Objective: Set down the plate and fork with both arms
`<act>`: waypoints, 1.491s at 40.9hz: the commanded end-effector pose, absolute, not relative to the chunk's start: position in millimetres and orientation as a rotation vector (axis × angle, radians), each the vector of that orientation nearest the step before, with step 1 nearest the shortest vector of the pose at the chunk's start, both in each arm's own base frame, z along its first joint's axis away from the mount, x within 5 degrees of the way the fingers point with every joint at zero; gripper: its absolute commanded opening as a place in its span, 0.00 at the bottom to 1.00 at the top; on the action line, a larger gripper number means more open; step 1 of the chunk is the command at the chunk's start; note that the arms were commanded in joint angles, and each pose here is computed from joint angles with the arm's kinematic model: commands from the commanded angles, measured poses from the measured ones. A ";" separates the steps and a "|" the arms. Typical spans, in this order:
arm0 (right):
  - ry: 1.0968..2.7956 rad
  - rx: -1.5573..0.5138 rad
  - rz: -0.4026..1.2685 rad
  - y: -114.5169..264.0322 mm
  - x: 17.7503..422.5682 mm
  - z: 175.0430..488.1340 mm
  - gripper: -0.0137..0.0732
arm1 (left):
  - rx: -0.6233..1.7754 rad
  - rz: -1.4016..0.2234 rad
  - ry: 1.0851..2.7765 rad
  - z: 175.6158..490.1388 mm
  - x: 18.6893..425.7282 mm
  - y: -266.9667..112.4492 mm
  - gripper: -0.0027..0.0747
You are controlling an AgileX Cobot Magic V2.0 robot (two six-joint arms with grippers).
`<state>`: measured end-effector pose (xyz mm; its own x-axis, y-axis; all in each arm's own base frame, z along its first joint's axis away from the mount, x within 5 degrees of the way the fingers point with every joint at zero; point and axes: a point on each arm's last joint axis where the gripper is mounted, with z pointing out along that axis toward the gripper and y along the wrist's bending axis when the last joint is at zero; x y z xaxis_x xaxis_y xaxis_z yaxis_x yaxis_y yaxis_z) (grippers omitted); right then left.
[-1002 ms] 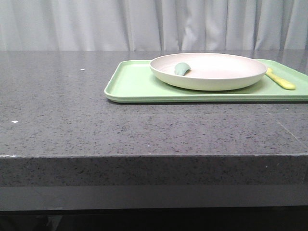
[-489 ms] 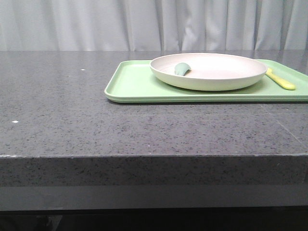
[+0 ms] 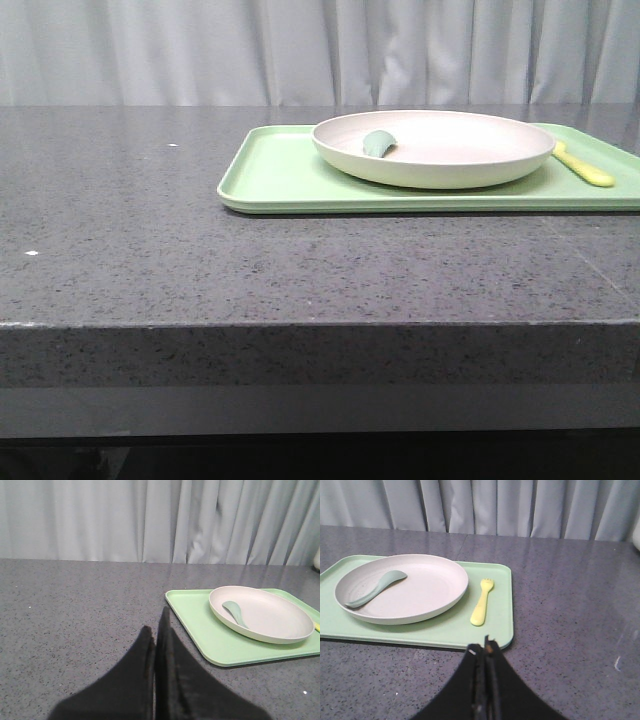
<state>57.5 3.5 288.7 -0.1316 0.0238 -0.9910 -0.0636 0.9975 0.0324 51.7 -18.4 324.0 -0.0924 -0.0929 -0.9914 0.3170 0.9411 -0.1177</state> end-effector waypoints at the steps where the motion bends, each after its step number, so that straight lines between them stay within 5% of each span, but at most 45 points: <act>1: 1.599 -0.042 0.061 3.4 57.9 303.5 0.08 | 0.156 -0.364 1.528 339.1 51.5 -18.1 0.01; 33: 1.599 -0.042 0.061 3.4 57.9 303.5 0.08 | 0.156 -0.358 1.529 334.6 51.7 -17.9 0.01; 61: 1.603 -0.042 0.061 3.4 58.1 303.3 0.08 | -0.044 -0.144 1.532 232.5 47.5 -3.2 0.01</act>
<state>57.8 3.6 287.5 -0.1339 0.0218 -0.9908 -0.0638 0.9975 0.0306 48.9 -3.8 223.3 -0.1028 -0.1022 -0.9894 0.0573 0.9925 -0.1084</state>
